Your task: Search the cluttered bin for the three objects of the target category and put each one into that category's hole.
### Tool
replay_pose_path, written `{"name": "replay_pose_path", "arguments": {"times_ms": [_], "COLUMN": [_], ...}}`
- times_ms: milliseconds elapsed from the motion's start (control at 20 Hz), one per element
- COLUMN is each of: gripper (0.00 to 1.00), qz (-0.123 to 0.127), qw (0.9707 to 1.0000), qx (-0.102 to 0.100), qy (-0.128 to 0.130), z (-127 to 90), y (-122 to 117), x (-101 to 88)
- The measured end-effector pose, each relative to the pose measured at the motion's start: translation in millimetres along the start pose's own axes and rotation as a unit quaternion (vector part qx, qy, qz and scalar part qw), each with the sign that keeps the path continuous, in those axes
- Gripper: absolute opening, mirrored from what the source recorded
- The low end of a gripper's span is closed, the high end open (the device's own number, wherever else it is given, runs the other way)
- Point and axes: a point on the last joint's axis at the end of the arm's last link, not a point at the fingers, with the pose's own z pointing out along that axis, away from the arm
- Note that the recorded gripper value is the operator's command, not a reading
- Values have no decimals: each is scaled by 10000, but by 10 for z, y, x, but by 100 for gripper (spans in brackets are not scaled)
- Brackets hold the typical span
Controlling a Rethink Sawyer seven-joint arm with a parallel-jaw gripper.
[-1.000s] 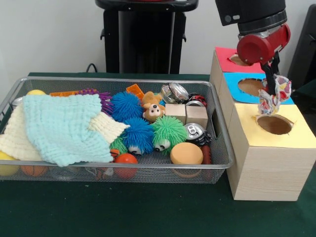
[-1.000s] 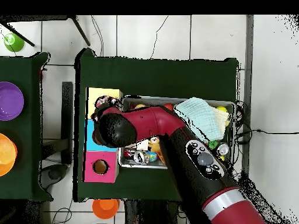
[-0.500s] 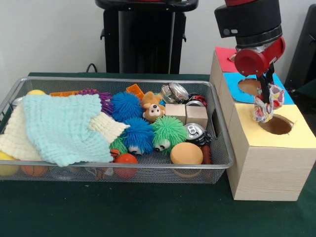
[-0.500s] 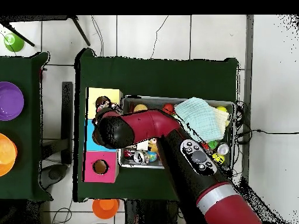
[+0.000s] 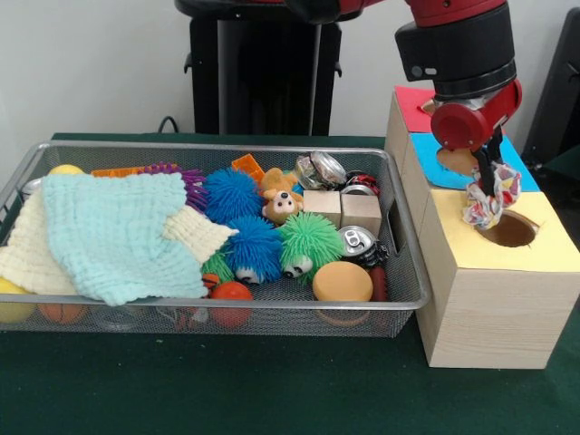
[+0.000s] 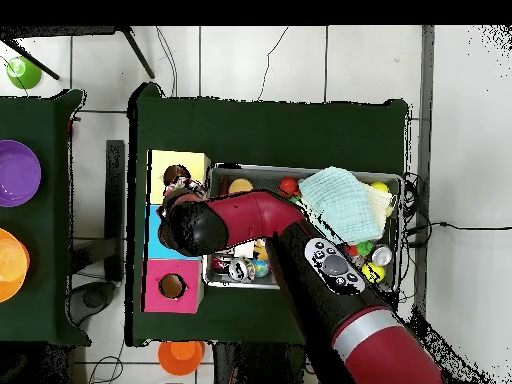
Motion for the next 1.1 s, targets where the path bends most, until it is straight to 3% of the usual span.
{"name": "replay_pose_path", "arguments": {"times_ms": [300,1100], "gripper": [0,0], "qz": [13,129], "qw": [10000,9976], "qx": [56,446], "qy": [-74,-511], "z": [2,-52], "y": [-24,-253], "x": [-9,-34]}}
